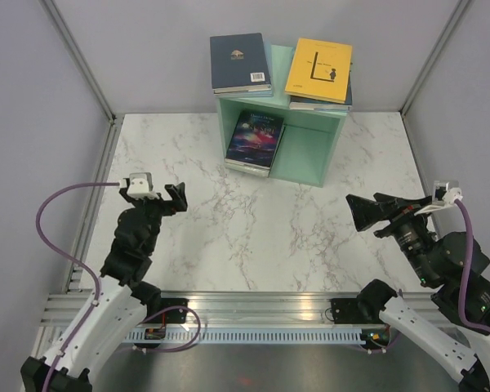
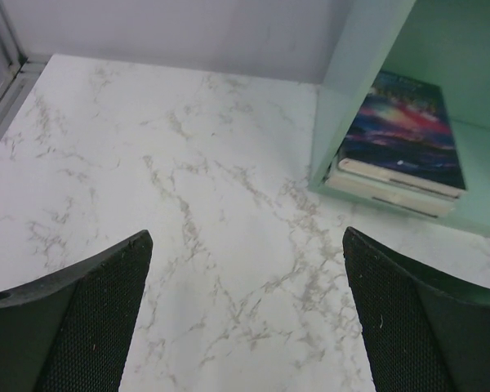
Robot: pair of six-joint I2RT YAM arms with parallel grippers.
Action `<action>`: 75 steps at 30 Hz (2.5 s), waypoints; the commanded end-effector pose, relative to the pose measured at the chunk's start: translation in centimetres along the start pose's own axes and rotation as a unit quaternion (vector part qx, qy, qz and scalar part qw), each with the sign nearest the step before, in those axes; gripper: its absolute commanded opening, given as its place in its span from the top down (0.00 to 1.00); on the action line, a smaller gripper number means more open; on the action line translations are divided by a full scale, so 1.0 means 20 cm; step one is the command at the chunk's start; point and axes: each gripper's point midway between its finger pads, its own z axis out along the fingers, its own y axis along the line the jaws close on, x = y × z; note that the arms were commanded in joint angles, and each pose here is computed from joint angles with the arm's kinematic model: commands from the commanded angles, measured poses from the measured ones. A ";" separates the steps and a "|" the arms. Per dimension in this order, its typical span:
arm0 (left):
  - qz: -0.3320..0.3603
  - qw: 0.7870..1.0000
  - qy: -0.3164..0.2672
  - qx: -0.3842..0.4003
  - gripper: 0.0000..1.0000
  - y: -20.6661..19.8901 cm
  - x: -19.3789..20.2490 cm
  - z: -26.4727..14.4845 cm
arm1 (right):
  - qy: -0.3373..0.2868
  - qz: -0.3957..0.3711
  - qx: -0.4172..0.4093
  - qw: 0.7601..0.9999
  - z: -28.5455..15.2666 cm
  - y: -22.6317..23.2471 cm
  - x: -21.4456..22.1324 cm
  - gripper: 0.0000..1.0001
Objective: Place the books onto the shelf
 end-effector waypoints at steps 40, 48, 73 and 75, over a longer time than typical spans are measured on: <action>0.086 0.996 0.033 -0.010 0.00 0.37 0.66 0.45 | 0.049 -0.251 0.214 0.943 0.50 -0.89 0.76 0.02; 0.086 0.996 0.032 -0.011 0.00 0.37 0.65 0.45 | -0.056 -0.215 0.236 0.946 0.63 -1.26 0.66 0.02; 0.086 0.996 0.032 -0.011 0.00 0.37 0.65 0.45 | 0.016 -0.254 0.167 0.952 0.82 -1.32 0.88 0.02; 0.086 0.996 0.032 -0.011 0.00 0.37 0.66 0.45 | 0.016 -0.254 0.166 0.953 0.82 -1.32 0.88 0.02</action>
